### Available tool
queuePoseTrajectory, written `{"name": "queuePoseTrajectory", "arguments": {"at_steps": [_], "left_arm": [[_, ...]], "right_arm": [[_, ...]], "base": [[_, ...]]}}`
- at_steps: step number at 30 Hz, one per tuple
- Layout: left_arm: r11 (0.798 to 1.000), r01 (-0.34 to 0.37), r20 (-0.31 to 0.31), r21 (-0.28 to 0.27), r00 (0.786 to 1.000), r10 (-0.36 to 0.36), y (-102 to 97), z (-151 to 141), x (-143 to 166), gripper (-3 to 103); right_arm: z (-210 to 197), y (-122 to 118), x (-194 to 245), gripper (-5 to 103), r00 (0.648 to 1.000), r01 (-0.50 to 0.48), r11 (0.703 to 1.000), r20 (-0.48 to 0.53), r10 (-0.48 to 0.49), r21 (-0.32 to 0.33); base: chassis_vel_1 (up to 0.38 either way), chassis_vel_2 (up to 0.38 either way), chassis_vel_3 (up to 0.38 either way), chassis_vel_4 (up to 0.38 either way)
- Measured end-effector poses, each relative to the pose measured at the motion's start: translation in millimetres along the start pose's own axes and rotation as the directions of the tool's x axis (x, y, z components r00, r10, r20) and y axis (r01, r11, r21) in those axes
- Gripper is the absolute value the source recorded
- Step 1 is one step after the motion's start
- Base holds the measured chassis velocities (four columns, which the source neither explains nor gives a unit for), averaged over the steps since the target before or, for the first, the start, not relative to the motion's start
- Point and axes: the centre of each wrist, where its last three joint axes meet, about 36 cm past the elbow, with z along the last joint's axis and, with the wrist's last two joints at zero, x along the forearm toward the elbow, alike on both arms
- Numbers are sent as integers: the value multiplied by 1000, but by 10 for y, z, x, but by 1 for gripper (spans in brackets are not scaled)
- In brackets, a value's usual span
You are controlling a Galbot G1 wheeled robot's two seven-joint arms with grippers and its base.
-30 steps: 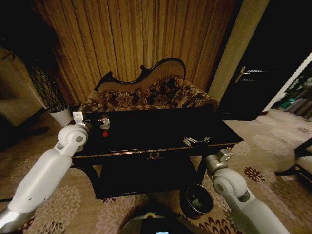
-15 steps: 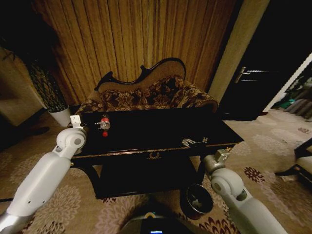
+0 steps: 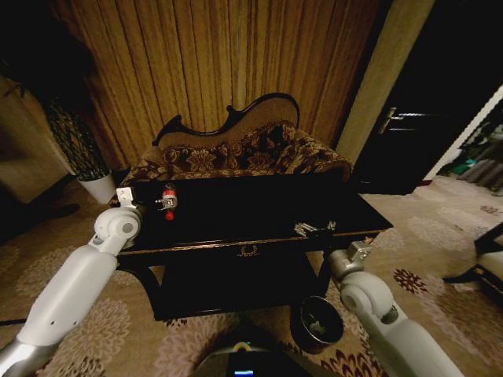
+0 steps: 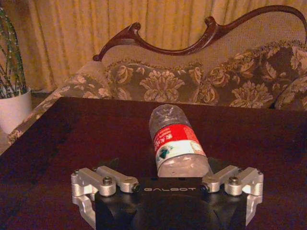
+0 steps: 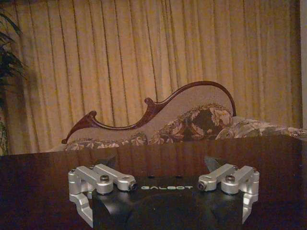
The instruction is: Move to the front of the table and place the trash on the table into the trash bin.
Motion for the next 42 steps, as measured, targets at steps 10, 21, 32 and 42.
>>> {"name": "queuePoseTrajectory", "arguments": {"at_steps": [10,21,32,42], "left_arm": [[1000,0,-8,4,1000,0,18,25,-24,100],[1000,-8,-9,11,1000,8,31,38,28,98],[999,-22,-4,36,1000,22,92,55,88,61],[998,-31,5,50,1000,31,178,76,152,23]], "right_arm": [[-11,-11,-17,100,1000,-1,1000,3,1,-2],[-30,-23,-7,100,1000,-5,1000,7,5,0],[-75,-61,-9,100,1000,-9,1000,17,9,17],[-73,-67,-2,100,1000,-10,1000,16,10,19]], "base": [[0,0,0,0],[0,0,0,0],[0,0,0,0],[0,0,0,0]]}}
